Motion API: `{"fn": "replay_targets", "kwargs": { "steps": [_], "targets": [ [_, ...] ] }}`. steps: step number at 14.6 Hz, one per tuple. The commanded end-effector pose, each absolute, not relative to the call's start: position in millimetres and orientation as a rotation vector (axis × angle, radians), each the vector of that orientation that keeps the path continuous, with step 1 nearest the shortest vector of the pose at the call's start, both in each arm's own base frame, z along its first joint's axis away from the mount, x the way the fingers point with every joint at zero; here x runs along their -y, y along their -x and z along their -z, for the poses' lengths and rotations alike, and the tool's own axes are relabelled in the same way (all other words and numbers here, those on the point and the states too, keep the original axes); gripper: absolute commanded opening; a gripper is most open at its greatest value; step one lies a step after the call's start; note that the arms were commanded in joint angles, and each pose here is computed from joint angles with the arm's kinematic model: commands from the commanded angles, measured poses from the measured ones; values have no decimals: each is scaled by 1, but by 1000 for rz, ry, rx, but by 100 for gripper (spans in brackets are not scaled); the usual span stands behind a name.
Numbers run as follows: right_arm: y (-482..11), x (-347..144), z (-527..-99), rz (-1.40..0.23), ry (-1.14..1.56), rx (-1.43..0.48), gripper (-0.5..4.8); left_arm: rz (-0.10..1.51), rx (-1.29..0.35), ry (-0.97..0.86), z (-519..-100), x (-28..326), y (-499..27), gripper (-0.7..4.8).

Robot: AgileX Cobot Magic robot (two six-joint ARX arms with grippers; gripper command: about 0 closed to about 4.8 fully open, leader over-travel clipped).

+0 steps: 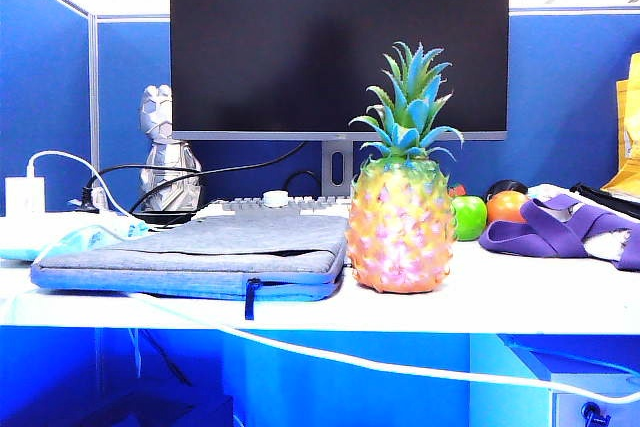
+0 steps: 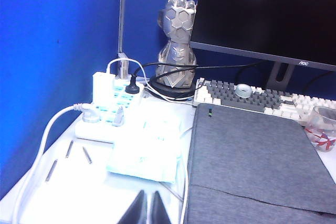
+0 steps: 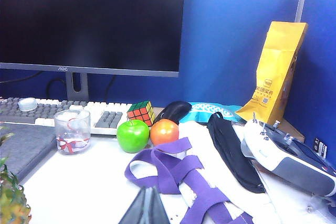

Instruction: Pick up the pineapple and place it above the gray bag.

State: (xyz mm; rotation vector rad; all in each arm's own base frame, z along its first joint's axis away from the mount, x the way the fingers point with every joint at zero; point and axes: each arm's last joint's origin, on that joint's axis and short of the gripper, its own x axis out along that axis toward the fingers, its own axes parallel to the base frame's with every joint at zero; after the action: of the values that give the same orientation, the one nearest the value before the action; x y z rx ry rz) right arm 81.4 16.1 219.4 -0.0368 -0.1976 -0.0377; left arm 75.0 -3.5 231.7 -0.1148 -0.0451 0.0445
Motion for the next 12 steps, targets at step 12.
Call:
{"fn": "replay_targets", "kwargs": {
  "steps": [12],
  "targets": [
    [-78, -21, -230, -186, -202, 285, 190, 139, 196, 237, -249, 8, -73, 42]
  ]
}}
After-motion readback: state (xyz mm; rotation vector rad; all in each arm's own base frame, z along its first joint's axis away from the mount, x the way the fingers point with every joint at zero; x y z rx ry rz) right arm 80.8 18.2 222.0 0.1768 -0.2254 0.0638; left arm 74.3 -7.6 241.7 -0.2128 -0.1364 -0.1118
